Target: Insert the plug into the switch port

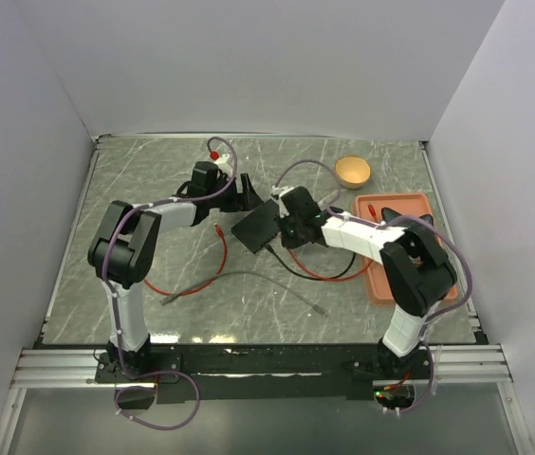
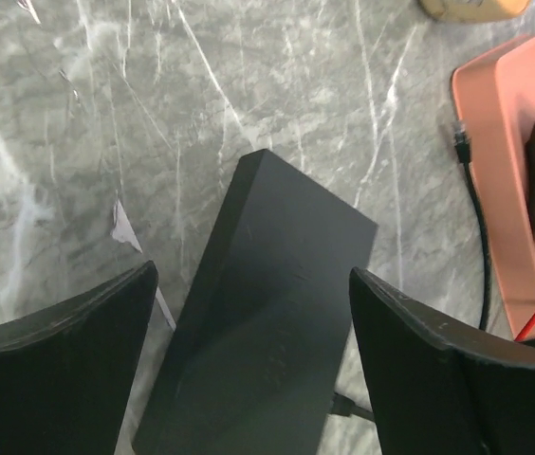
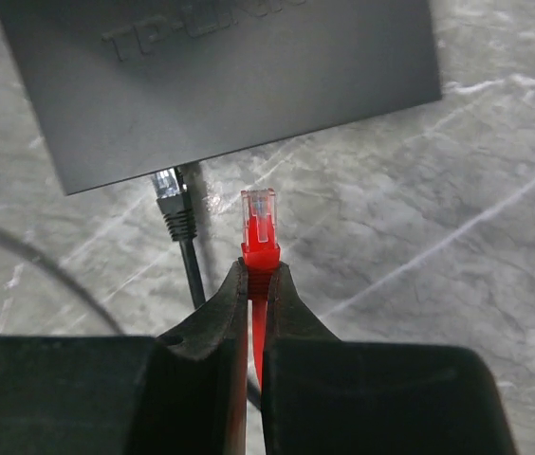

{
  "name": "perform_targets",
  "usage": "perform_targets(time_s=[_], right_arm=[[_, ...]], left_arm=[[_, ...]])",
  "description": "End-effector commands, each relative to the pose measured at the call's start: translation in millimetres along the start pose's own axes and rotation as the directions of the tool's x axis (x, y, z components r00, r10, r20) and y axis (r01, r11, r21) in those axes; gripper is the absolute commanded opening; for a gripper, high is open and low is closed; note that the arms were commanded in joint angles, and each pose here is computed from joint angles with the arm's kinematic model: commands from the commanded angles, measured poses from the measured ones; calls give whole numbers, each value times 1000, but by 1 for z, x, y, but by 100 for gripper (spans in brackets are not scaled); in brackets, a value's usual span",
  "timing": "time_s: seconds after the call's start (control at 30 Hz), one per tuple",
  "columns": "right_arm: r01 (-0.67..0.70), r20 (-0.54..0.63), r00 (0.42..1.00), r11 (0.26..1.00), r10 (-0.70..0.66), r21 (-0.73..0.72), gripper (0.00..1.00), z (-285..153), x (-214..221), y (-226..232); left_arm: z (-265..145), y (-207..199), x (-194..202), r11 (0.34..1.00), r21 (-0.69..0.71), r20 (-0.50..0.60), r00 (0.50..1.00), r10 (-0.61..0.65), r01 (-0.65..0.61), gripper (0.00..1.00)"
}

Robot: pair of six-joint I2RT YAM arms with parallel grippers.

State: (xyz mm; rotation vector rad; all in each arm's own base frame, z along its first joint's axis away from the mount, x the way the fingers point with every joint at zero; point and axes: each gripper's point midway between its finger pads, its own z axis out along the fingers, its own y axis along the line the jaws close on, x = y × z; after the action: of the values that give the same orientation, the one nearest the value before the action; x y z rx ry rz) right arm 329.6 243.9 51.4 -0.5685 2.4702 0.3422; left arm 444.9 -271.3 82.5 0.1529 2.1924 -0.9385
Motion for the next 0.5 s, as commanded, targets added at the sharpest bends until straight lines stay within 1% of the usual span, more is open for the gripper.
perform_targets(time_s=[0.0,0.03,0.07,0.23,0.47], right_arm=[[106,-1,994,991,-106,88,0,10,-9,6],[116,-9,993,989,-116,96,0,12,-7,6],[132,-27,991,986,-130,100,0,16,-3,8],[149,-30,989,984,-147,95,0,21,-1,13],[137,-35,990,986,-134,92,0,24,2,13]], left_arm=[[12,-9,0,995,89,-27,999,45,-43,84],[13,-9,2,994,98,-32,998,47,-43,80],[14,-10,5,993,109,-41,998,45,-40,80],[15,-6,20,992,122,-75,996,42,-33,73],[15,-3,31,991,133,-98,994,38,-25,70]])
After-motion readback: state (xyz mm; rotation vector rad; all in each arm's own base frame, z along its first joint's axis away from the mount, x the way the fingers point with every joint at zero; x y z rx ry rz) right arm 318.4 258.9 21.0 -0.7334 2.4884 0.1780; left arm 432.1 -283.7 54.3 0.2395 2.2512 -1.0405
